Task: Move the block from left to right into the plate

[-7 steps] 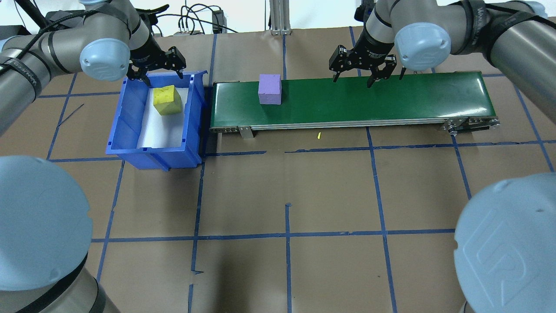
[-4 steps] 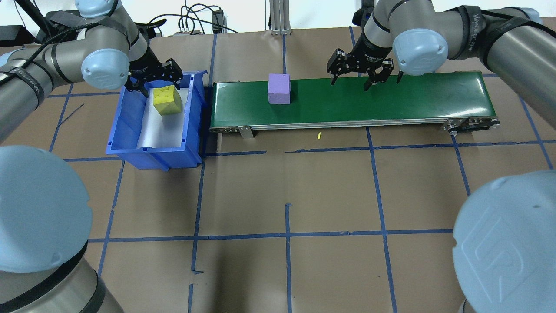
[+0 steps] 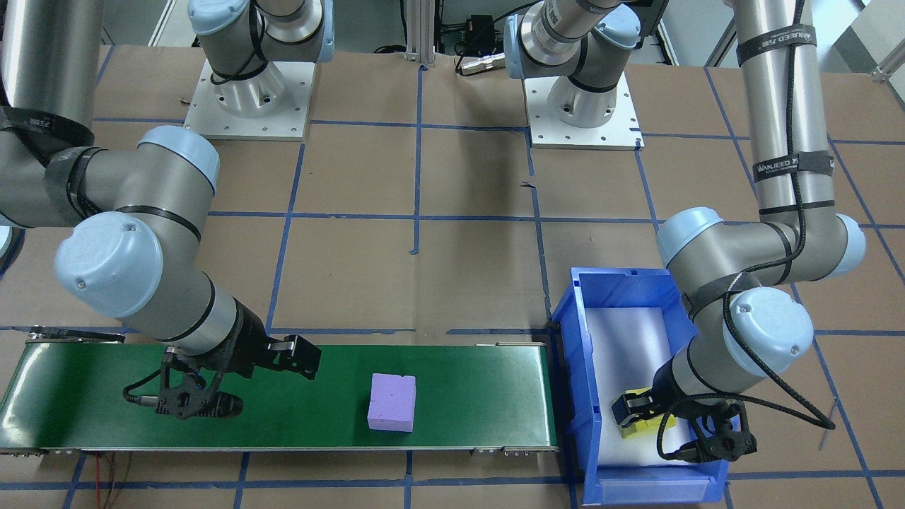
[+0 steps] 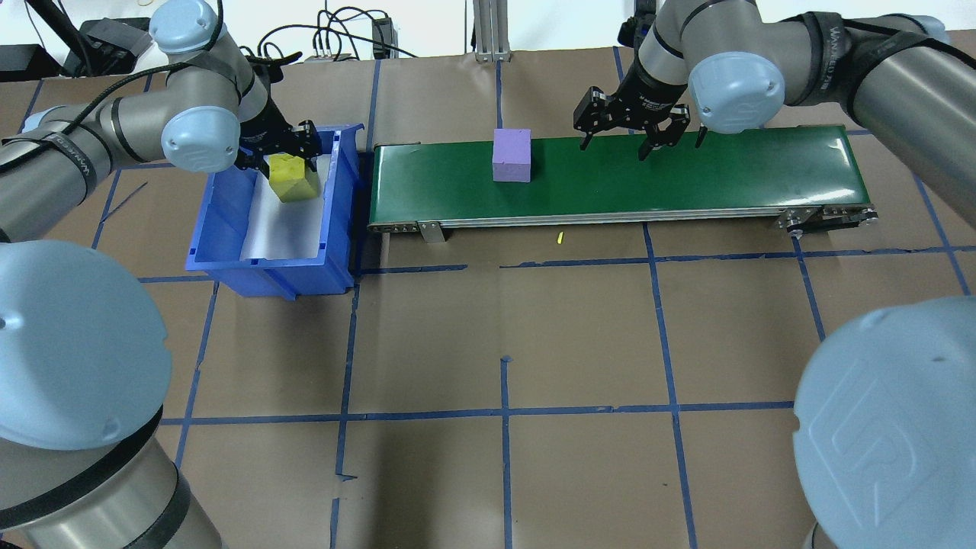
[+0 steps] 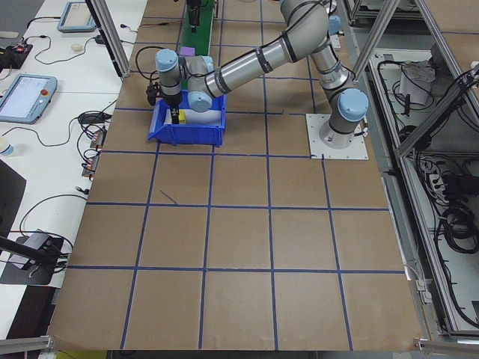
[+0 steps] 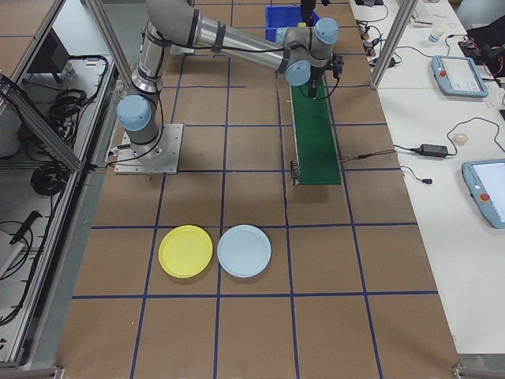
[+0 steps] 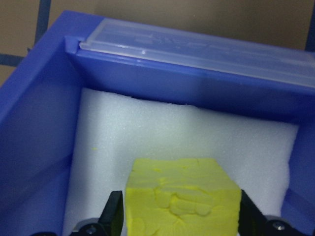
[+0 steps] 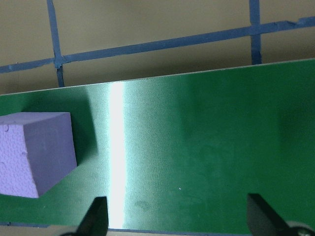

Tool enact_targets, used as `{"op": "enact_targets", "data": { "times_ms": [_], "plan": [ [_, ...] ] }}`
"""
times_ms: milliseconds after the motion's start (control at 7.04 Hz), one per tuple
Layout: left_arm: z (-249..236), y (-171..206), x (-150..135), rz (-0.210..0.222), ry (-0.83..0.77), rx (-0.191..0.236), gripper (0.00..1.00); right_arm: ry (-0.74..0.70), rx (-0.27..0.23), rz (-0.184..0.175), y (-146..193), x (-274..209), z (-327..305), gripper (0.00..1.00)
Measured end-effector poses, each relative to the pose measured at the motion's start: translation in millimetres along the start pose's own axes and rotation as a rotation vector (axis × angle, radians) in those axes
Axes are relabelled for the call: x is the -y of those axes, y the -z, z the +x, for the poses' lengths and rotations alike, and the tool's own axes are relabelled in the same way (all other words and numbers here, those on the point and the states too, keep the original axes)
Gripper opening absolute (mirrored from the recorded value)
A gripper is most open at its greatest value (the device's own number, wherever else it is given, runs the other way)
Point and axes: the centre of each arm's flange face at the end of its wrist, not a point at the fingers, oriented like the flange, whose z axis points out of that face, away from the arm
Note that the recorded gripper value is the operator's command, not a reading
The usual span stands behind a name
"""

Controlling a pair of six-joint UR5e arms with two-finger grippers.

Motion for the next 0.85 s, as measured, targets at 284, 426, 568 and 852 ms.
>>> {"op": "enact_targets", "data": {
  "times_ms": [284,426,568,852],
  "plan": [
    [0,18,1,0.012,-0.05,0.001,0.36,0.001,0.0,0.001,0,0,0,1.0],
    [1,42,-2,0.015,-0.059,0.001,0.36,0.002,0.0,0.001,0,0,0,1.0],
    [2,73,-10,0.019,-0.063,0.0,0.36,0.002,0.001,0.001,0,1,0,1.0],
    [12,135,-35,0.016,-0.069,-0.009,0.37,0.002,0.022,-0.004,-3,1,-2,1.0]
  ]
}}
